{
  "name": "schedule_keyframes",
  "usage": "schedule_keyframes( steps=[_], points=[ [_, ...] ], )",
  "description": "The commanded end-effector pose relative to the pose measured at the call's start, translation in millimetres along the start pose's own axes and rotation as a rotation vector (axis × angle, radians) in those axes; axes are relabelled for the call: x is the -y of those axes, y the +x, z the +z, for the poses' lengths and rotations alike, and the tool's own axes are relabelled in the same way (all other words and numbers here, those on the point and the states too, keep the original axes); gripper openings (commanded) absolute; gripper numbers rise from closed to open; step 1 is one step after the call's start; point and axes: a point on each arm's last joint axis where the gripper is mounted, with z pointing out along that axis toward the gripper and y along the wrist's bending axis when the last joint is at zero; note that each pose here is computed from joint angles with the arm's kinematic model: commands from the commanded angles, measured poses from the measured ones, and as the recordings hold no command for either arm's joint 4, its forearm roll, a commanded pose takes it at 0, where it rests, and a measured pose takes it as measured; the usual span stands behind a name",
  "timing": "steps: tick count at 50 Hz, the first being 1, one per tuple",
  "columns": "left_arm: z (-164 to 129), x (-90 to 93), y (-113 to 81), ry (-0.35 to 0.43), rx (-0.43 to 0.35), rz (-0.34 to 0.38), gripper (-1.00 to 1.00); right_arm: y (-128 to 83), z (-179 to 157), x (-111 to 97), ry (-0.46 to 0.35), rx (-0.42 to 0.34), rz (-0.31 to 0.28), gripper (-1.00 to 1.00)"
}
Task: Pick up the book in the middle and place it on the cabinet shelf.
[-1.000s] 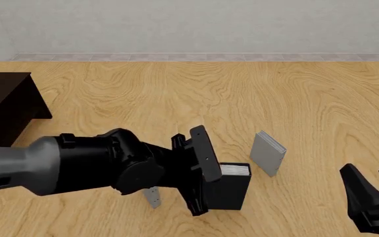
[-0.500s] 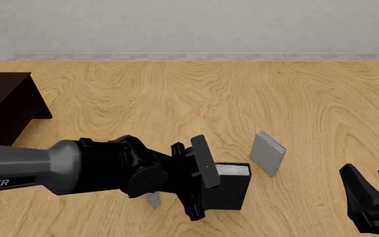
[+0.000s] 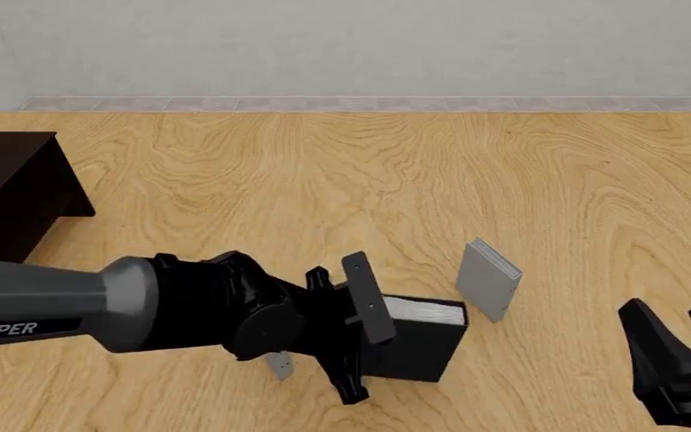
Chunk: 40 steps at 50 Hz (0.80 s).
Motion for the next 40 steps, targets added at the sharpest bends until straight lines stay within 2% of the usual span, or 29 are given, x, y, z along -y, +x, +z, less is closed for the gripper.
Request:
schedule_keyframes(
  steps=[1,5,24,33,35,36,38,40],
  points=[
    [5,-7.4,0.7,-0.019,-0.003,0.002,-1.00,0,0,0,0.000,0.000,0.002,1.00],
    [5,-4.9,-0.9,-0.015,0.001,0.001,-1.00,0,0,0,0.000,0.000,0.002,1.00],
    [-15,-16.1,-12.4,-0.058,0.072,-0.005,-1.00,0,-1,0,0.000,0.000,0.004,1.00],
    [-22,-13.5,-12.8,-0.060,0.084,0.013,-1.00,0,-1,0,0.001,0.000,0.004,1.00],
    [-26,-12.9,-15.1,-0.062,0.096,0.010,-1.00,0,-1,0,0.001,0.000,0.004,1.00],
    [-31,-13.3,-15.4,-0.075,0.118,0.035,-1.00,0,-1,0,0.002,0.000,0.005,1.00],
    [-36,-12.5,-20.0,-0.072,0.131,0.009,-1.00,0,-1,0,0.002,0.000,0.004,1.00],
    [-37,-13.4,-19.9,-0.076,0.134,0.015,-1.00,0,-1,0,0.002,-0.001,0.005,1.00]
  ],
)
